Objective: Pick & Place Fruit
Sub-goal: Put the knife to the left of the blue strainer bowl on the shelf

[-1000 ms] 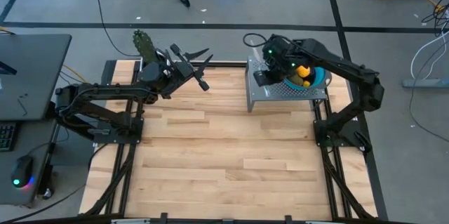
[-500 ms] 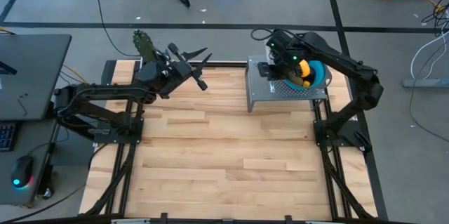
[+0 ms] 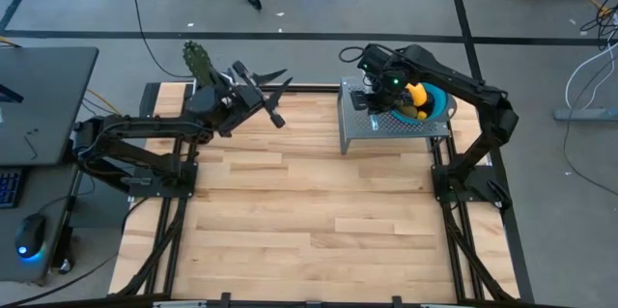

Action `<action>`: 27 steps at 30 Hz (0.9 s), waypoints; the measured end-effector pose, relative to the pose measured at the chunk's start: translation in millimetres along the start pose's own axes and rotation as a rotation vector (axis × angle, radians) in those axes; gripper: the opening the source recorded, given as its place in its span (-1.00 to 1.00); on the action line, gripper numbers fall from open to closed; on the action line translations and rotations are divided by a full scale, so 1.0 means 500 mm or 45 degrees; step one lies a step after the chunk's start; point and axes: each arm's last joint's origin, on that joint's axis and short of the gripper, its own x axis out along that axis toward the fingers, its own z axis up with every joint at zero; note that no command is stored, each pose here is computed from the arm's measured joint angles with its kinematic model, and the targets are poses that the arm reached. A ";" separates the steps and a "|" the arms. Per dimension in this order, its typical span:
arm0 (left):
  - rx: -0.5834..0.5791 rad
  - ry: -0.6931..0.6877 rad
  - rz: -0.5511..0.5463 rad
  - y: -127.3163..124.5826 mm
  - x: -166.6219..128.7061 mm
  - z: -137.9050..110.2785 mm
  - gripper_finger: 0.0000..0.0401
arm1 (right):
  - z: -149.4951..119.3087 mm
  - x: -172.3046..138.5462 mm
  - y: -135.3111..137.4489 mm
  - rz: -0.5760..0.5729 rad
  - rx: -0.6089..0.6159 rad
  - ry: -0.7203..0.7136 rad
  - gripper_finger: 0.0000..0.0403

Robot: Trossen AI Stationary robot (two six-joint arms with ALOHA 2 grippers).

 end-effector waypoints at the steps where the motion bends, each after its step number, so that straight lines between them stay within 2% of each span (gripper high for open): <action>1: -0.001 -0.001 -0.004 -0.001 -0.001 0.001 -0.44 | 0.001 0.000 -0.001 -0.014 -0.003 -0.010 -0.75; 8: 0.003 0.000 -0.015 -0.011 -0.005 0.006 -0.44 | 0.004 0.000 -0.004 -0.036 -0.038 -0.036 -0.75; 15: 0.008 -0.005 -0.025 -0.015 -0.007 0.008 -0.44 | 0.002 -0.001 0.011 0.079 -0.145 -0.018 -0.75; 24: 0.019 -0.005 -0.023 -0.014 -0.007 0.008 -0.44 | 0.009 -0.002 0.021 0.139 -0.080 -0.069 -0.75; 27: 0.019 -0.005 -0.022 -0.014 -0.007 0.008 -0.44 | 0.006 -0.002 0.019 0.117 0.023 -0.060 -0.75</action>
